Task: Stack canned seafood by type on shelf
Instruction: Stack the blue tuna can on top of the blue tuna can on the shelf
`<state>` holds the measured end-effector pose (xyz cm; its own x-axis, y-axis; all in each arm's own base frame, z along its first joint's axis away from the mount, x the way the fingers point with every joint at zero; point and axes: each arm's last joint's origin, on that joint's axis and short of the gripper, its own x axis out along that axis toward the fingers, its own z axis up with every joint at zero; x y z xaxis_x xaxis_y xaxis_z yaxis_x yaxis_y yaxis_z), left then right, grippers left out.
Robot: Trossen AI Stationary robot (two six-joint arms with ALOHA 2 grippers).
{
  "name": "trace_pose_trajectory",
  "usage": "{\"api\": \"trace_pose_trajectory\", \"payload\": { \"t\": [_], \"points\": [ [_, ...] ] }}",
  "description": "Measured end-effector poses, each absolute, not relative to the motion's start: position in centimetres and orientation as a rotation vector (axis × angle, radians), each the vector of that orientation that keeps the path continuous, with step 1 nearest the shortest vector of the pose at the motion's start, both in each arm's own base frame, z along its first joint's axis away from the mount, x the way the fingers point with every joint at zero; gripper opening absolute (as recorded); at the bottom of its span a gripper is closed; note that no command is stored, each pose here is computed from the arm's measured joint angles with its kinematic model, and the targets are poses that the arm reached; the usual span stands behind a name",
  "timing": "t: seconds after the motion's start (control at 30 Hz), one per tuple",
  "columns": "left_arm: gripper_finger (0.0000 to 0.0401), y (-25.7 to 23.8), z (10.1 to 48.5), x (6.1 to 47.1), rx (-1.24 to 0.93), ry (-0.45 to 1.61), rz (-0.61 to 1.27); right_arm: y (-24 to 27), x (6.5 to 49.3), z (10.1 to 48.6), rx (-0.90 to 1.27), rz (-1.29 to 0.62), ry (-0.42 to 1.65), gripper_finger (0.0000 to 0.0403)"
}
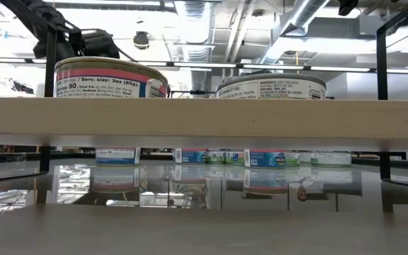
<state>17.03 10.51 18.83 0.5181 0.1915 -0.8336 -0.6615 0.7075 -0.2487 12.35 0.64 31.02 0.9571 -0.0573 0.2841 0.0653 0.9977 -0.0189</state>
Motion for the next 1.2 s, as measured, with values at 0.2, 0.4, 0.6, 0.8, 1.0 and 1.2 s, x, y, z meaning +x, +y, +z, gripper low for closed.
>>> {"api": "trace_pose_trajectory", "payload": {
  "t": [0.2,0.4,0.6,0.8,1.0,1.2],
  "points": [
    [0.021,11.3,18.1,16.9,-0.601,0.905,0.558,0.6,12.4,31.0,-0.029,-0.063,-0.287,0.0282],
    [0.0183,11.6,18.0,16.8,-0.6,0.907,0.547,0.6,12.4,31.0,-0.029,-0.063,-0.287,0.0282],
    [0.0093,11.7,18.0,16.7,-0.567,0.911,0.56,0.6,12.4,31.0,-0.029,-0.063,-0.287,0.0282],
    [0.0008,11.7,18.0,16.7,-0.543,0.919,0.565,0.6,12.4,31.0,-0.029,-0.063,-0.288,0.0282],
    [0.0001,11.8,18.0,16.5,-0.537,0.936,0.596,0.6,12.4,31.0,-0.029,-0.063,-0.288,0.0282],
    [0.0001,12.1,17.8,15.9,-0.543,0.969,0.657,0.6,12.4,31.0,-0.029,-0.063,-0.288,0.0282]
  ]
}}
